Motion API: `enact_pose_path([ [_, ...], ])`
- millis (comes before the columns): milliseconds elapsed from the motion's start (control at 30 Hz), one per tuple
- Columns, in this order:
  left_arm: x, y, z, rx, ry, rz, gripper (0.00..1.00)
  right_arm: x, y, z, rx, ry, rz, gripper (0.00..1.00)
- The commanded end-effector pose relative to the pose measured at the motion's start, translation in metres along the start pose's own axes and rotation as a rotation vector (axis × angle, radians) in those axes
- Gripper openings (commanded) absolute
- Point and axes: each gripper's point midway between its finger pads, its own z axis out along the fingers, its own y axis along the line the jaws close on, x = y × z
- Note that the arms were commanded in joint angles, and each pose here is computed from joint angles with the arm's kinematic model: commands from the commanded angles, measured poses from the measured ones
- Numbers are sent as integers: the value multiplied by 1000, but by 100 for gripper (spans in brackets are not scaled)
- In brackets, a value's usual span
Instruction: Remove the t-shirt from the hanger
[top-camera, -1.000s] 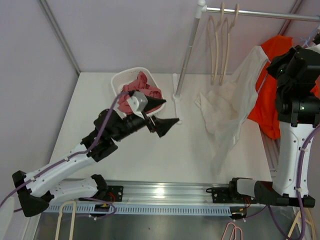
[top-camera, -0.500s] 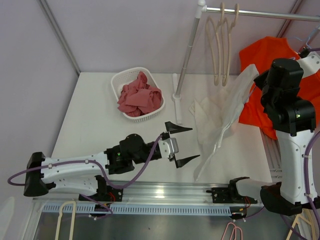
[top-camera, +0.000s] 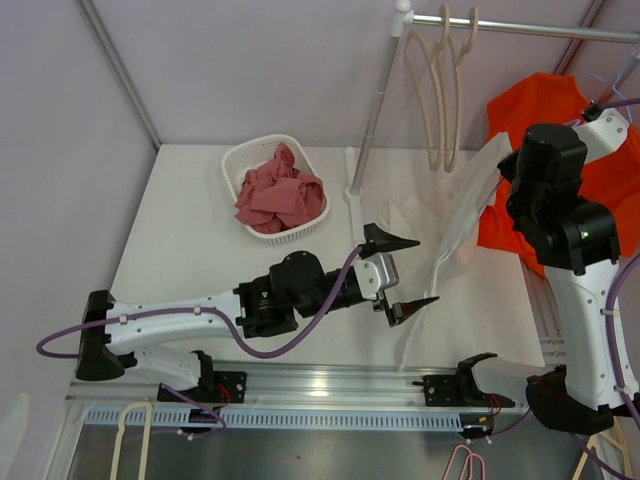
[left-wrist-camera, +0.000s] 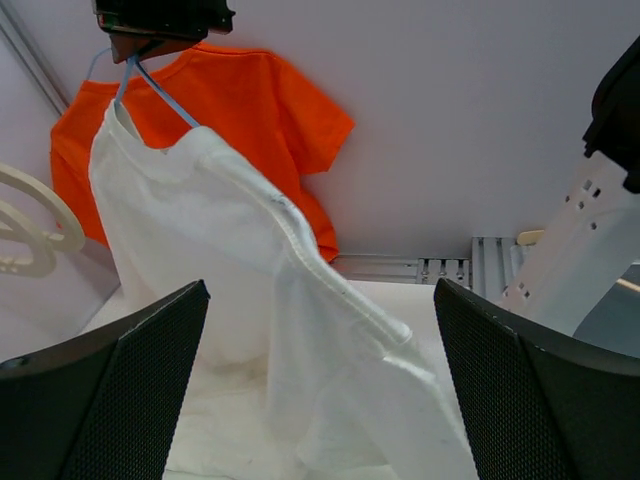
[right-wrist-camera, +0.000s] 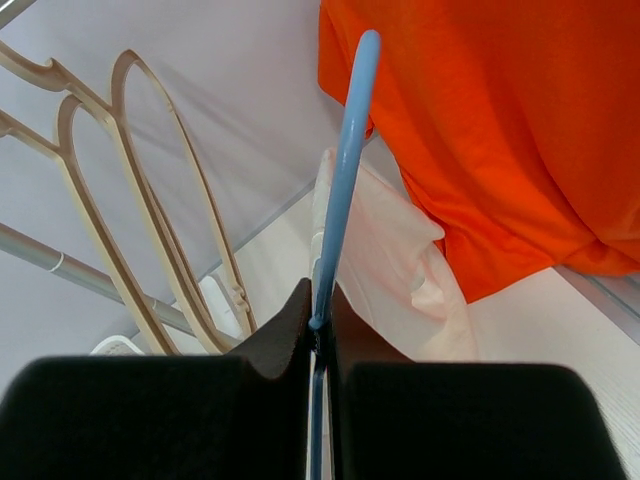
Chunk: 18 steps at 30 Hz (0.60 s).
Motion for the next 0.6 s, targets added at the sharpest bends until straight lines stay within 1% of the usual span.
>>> enact_pose_path([
  [0, -16, -8, 7, 16, 1, -83, 100, -28, 2, -7, -3, -105, 95, 0],
  [33, -13, -11, 8, 19, 14, -97, 100, -30, 2, -7, -6, -114, 104, 0],
  [67, -1, -16, 9, 28, 61, -110, 99, -29, 3, -7, -8, -113, 97, 0],
  [100, -8, -18, 10, 25, 65, -152, 99, -30, 4, -7, -12, -117, 100, 0],
  [133, -7, -26, 10, 37, 82, -168, 99, -31, 5, -7, -19, -119, 103, 0],
  [233, 1, -33, 6, 4, 132, -209, 99, -32, 6, -8, -21, -123, 95, 0],
  [300, 13, -28, 4, -55, 181, -250, 99, -33, 6, -8, -22, -127, 100, 0],
  [367, 24, -18, 3, -130, 222, -261, 99, -35, 6, -10, -27, -132, 104, 0],
  [400, 36, -18, 2, -142, 262, -251, 99, -35, 7, -11, -35, -132, 107, 0],
  [567, 61, 1, 3, -279, 311, -227, 97, -37, 13, -16, -74, -126, 119, 0],
])
